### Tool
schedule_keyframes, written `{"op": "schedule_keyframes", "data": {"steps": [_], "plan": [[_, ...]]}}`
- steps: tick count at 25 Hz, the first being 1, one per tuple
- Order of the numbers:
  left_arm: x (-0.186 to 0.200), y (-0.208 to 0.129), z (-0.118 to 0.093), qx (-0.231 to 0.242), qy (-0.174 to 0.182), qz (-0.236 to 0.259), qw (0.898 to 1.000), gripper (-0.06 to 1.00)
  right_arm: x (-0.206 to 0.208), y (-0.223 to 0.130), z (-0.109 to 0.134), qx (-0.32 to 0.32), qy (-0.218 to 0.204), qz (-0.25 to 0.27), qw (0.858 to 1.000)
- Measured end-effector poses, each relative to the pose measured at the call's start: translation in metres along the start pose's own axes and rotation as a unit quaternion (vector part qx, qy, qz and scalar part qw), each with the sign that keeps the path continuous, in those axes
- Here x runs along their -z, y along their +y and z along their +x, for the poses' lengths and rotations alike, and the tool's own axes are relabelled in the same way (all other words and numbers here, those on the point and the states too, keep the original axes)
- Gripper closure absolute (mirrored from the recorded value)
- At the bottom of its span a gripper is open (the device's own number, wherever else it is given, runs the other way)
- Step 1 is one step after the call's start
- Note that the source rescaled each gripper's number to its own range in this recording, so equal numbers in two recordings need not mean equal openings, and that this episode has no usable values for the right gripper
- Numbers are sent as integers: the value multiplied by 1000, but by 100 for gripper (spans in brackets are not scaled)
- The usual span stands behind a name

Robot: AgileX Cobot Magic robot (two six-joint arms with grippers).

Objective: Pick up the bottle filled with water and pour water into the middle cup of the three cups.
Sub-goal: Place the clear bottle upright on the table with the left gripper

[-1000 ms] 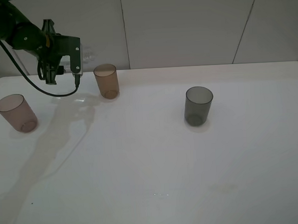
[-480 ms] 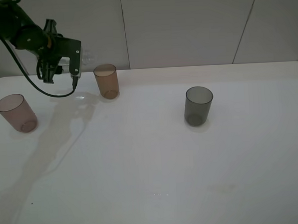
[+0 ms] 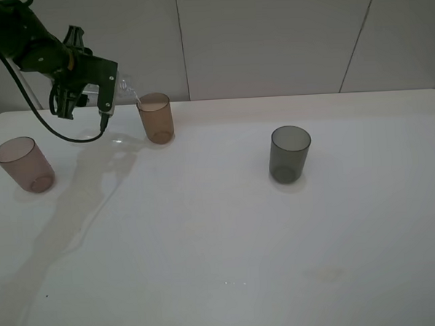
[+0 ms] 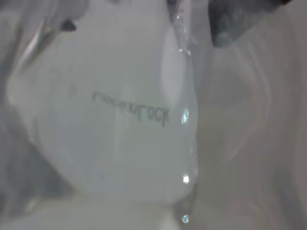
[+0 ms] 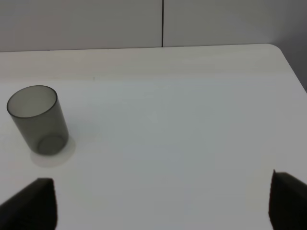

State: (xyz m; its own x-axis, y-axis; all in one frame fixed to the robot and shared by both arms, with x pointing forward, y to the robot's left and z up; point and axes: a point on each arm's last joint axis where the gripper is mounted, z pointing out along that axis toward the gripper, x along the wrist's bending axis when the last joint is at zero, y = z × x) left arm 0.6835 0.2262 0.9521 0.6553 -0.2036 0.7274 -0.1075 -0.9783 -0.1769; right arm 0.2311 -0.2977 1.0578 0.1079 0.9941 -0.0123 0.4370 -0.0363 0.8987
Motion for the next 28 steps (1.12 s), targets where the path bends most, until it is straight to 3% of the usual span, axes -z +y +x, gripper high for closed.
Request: {"op": "schedule_keyframes", "data": {"steps": [28], "plan": [[0,6,6,-19,33,-30,999,93,0,0,0,0,0,0,1000]]}}
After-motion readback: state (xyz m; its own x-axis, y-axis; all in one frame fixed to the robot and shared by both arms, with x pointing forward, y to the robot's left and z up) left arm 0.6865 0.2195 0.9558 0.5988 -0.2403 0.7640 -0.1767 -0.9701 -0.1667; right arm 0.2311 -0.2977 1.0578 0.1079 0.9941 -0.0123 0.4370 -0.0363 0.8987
